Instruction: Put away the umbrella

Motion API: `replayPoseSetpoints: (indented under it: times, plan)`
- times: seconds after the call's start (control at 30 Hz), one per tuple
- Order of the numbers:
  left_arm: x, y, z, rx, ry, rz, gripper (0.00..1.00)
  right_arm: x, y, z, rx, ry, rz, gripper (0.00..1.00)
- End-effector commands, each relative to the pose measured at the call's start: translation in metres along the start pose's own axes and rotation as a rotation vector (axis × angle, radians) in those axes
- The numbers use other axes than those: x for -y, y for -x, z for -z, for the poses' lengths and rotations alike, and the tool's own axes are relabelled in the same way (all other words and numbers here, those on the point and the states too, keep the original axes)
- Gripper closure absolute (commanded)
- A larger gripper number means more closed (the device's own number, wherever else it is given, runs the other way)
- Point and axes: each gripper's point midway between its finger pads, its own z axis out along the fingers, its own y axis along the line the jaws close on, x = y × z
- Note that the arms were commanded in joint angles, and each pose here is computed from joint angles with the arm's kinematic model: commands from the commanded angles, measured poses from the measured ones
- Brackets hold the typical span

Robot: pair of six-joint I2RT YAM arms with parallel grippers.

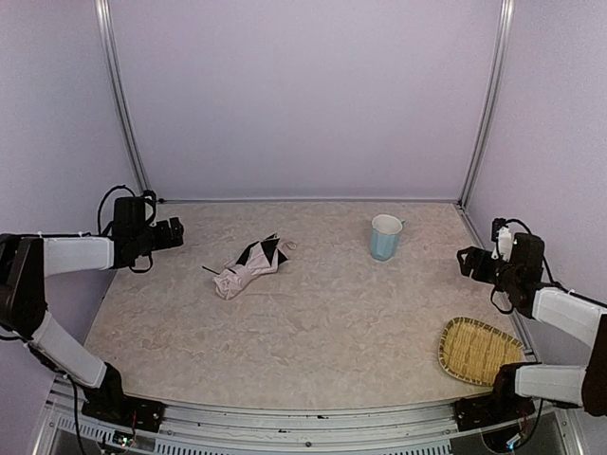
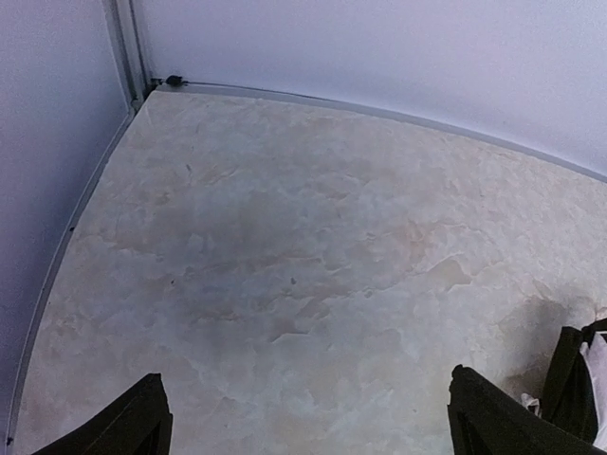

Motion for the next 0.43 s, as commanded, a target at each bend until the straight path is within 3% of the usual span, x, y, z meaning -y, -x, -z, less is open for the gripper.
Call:
replayPoseSetpoints:
  times: [0.0,0.13,0.4]
  plan:
    - [-0.034,0.018,0.004,0.089,0.123,0.077,0.01,0.013,0.008,-0.006,0.073,-0.051,-0.067,0.12]
    - [-0.056,0.005,0.004,0.104,0.235,0.077,0.01,0.024,0.002,-0.011,0.074,-0.1,-0.089,0.12]
    - [-0.07,-0.013,0.007,0.135,0.266,0.072,0.01,0.034,0.0,-0.01,0.096,-0.148,-0.107,0.15]
